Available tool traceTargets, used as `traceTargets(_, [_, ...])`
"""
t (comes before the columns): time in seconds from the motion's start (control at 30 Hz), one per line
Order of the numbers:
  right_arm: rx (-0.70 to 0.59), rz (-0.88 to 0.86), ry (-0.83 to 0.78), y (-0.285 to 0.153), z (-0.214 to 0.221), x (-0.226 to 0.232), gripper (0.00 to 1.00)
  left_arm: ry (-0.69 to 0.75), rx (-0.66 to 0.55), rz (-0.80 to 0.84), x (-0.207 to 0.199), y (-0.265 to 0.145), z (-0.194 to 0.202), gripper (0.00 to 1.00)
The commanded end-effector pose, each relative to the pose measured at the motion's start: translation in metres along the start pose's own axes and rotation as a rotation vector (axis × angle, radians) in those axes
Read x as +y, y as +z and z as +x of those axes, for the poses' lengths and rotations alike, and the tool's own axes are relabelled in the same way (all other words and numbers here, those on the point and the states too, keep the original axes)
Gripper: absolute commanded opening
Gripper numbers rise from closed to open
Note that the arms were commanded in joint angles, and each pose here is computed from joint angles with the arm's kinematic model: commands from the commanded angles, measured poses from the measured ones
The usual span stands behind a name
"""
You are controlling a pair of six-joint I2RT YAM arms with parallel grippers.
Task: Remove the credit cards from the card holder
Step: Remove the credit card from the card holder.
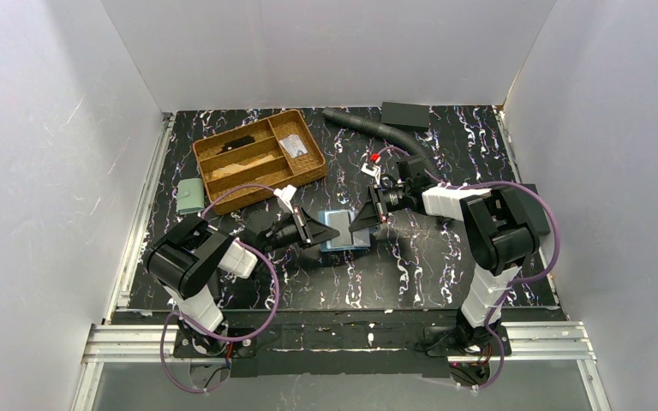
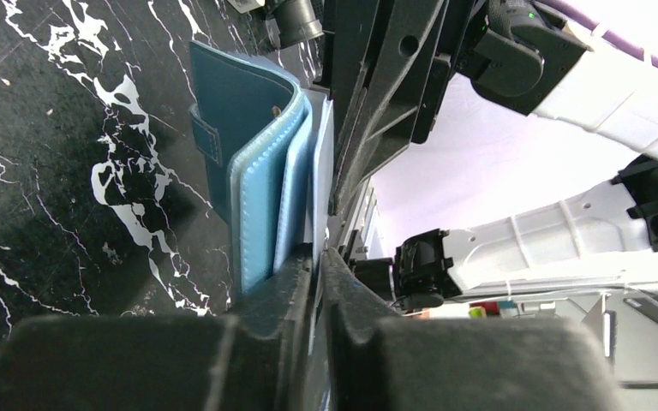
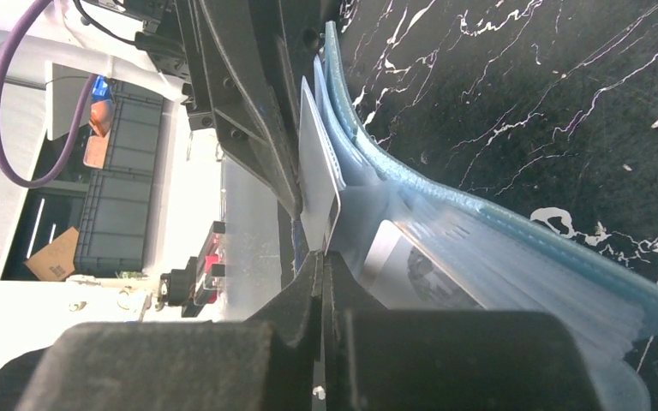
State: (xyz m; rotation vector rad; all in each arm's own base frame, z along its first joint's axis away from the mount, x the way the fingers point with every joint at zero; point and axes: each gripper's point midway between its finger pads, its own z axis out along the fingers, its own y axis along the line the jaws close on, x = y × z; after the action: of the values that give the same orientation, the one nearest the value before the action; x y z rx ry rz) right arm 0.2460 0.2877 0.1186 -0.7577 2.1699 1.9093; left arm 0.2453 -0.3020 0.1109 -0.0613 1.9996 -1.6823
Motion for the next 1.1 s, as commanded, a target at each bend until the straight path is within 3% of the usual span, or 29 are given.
traceTargets(0.0, [-0.003, -0.037, -0.059, -0.002, -0.005, 0.013, 0.01, 0.016, -0.065, 0.014, -0.004, -0.004, -0.012, 0.15])
traceTargets(0.1, [-0.006, -0.028, -0.052, -0.002, -0.005, 0.010, 0.01, 0.017, -0.081, 0.011, -0.005, -0.008, -0.015, 0.25])
traceTargets(0.23, [-0.003, -0.024, -0.043, -0.001, -0.003, 0.007, 0.01, 0.020, -0.084, 0.018, -0.007, -0.011, -0.017, 0.28])
traceTargets(0.3, [-0.005, -0.022, -0.045, -0.001, -0.003, 0.007, 0.01, 0.016, -0.077, 0.017, -0.006, -0.011, -0.015, 0.26])
traceTargets(0.6, [-0.005, -0.012, -0.035, -0.001, -0.002, 0.003, 0.01, 0.013, -0.065, 0.021, -0.006, -0.011, -0.015, 0.00])
traceTargets(1.07, [-0.009, 0.030, 0.001, -0.005, 0.001, -0.016, 0.01, -0.004, -0.083, -0.013, 0.008, -0.025, -0.017, 0.00])
